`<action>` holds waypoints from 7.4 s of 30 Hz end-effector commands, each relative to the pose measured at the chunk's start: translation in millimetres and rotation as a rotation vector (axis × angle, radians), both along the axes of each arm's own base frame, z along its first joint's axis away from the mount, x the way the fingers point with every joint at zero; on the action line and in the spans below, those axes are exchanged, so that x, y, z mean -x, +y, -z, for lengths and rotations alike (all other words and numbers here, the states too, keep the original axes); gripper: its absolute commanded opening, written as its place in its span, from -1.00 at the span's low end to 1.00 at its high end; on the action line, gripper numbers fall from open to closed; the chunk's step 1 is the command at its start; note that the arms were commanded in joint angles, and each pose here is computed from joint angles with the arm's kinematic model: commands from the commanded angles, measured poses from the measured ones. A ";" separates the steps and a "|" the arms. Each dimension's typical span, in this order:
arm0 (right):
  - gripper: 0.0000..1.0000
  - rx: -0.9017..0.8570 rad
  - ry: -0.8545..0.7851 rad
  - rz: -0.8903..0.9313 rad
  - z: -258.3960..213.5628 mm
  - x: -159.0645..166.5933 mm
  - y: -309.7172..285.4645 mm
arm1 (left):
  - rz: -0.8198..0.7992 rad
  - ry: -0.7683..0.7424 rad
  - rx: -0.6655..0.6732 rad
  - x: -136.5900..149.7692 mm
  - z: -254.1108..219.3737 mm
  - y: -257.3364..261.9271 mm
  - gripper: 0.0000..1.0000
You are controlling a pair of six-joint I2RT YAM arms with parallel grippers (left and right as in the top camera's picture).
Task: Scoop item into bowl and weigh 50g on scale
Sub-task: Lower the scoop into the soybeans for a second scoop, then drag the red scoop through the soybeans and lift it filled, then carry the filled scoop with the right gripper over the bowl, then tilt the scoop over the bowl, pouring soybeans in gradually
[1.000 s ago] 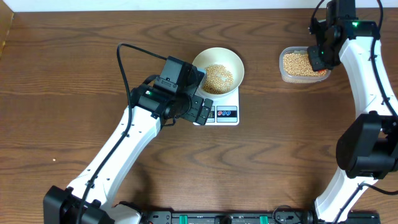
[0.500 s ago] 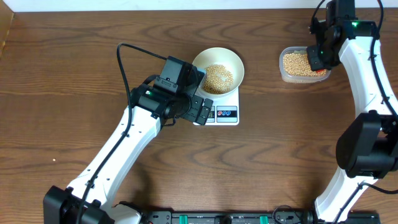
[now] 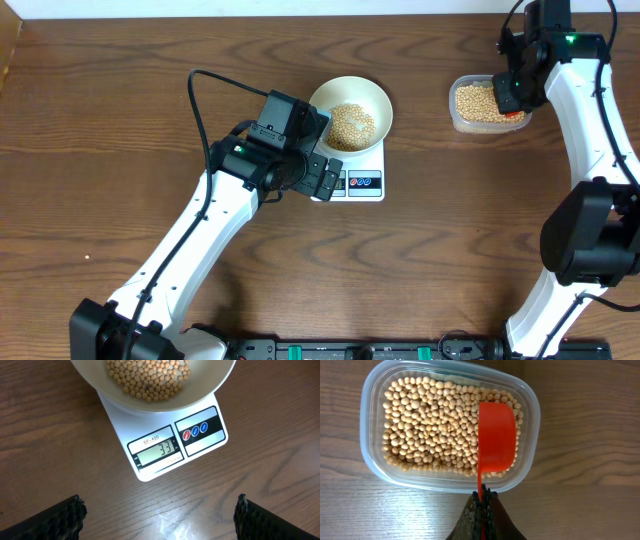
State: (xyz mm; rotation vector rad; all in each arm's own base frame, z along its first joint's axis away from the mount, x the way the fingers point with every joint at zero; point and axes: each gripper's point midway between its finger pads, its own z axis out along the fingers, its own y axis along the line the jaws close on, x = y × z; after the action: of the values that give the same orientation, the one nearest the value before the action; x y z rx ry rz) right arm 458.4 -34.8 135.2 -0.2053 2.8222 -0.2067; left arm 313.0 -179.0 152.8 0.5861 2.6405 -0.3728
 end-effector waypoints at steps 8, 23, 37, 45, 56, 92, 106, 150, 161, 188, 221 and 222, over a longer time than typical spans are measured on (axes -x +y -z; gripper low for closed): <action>-0.98 -0.131 0.038 -0.025 18.3 0.0 24.2 | -0.006 0.012 -0.019 0.5 7.2 3.3 0.93; -0.98 -0.312 0.043 -0.077 22.4 -1.9 55.6 | -0.006 0.012 -0.019 0.5 7.2 3.3 0.93; -0.98 -0.406 0.029 0.003 18.7 -1.2 26.7 | -0.006 0.012 -0.019 0.5 7.2 3.3 0.93; -0.98 -0.548 -0.009 0.069 10.0 0.6 -2.2 | -0.006 0.012 -0.019 0.5 7.2 3.3 0.93; -0.98 -0.598 -0.030 0.124 2.9 6.2 -26.1 | -0.006 0.012 -0.019 0.5 7.2 3.3 0.93; -0.98 -1.085 -0.170 -0.115 -83.6 5.2 50.6 | -0.006 0.012 -0.019 0.5 7.2 3.3 0.93; -0.98 -1.099 -0.092 -0.356 -87.7 13.6 152.9 | -0.006 0.012 -0.019 0.5 7.2 3.3 0.93; -0.97 -0.721 -0.007 -0.591 -41.5 37.5 236.3 | -0.006 0.012 -0.019 0.4 7.1 3.2 0.93; -0.98 -0.707 -0.064 -0.636 -45.5 28.2 238.5 | -0.006 0.012 -0.019 0.4 7.1 3.2 0.93; -0.98 -0.503 -0.142 -0.775 -36.8 18.9 252.8 | -0.006 0.012 -0.019 0.5 7.2 3.3 0.94; -0.98 -0.463 -0.167 -0.871 -36.6 19.4 252.7 | -0.006 0.012 -0.019 0.5 7.2 3.3 0.93; -0.98 -0.459 -0.170 -0.882 -36.6 19.3 252.7 | -0.006 0.012 -0.019 0.5 7.2 3.3 0.93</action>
State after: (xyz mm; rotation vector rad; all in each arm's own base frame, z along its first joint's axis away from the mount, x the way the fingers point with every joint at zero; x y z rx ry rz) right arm 441.9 214.8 154.7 -1.1164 2.3467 0.5992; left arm 313.0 -179.0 152.8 0.5861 2.6405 -0.3728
